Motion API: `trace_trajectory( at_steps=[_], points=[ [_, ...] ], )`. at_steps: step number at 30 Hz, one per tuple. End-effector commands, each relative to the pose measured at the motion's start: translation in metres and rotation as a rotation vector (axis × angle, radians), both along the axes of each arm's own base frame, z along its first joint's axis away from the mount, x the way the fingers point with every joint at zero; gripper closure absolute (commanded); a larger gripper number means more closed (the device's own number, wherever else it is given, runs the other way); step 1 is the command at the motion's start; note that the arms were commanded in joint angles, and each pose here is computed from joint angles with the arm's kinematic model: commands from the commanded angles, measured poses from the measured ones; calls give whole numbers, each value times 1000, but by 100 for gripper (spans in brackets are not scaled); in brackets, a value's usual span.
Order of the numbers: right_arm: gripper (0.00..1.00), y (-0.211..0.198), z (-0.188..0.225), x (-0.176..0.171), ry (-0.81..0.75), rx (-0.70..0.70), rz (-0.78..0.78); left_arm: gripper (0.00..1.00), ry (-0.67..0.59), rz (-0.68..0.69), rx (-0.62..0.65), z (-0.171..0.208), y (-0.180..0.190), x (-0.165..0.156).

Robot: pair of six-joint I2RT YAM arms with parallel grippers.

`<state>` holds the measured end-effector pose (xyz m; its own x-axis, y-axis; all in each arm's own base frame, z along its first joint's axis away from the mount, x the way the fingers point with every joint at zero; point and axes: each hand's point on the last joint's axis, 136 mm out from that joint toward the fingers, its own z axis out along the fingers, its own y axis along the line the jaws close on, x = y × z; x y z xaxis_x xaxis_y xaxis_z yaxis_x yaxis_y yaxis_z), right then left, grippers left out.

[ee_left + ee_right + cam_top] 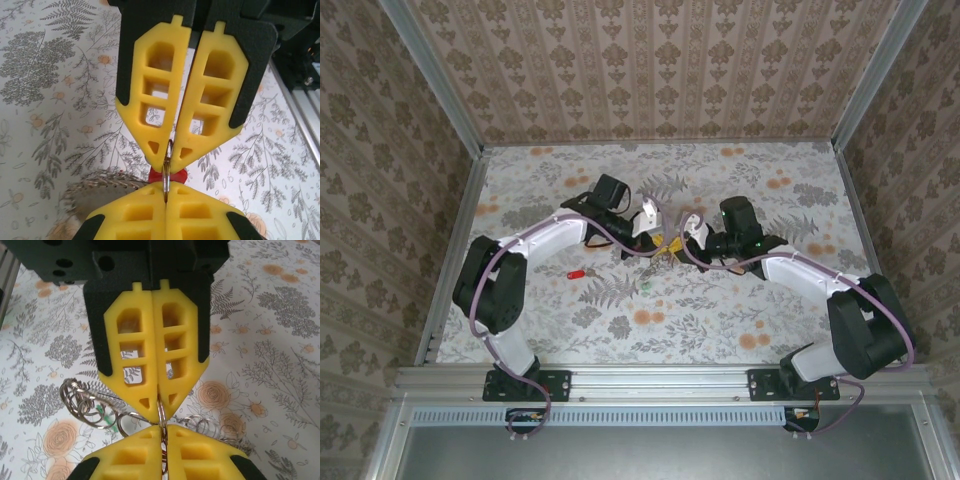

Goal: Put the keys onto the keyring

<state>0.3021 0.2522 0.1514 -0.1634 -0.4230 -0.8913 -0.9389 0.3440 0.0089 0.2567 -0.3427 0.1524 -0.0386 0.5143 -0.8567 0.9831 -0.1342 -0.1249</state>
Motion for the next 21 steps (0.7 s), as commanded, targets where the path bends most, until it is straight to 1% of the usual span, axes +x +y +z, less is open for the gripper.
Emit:
trace_trajectory(
  at_steps=[1,6,16,20,21],
  points=[
    [86,5,12,8,-45,79,-26,100,2,-41,-169,41,-8,-9],
    [84,6,10,10,-50,101,-19,100,22,-54,-210,48,-7,-12],
    [87,2,1,13,-30,98,-28,100,27,-29,-274,56,-4,-9],
    [99,4,6,9,-43,110,6,100,30,-14,-254,51,-3,-10],
    [100,5,8,9,-49,112,12,100,22,-8,-239,48,-3,-9]
  ],
)
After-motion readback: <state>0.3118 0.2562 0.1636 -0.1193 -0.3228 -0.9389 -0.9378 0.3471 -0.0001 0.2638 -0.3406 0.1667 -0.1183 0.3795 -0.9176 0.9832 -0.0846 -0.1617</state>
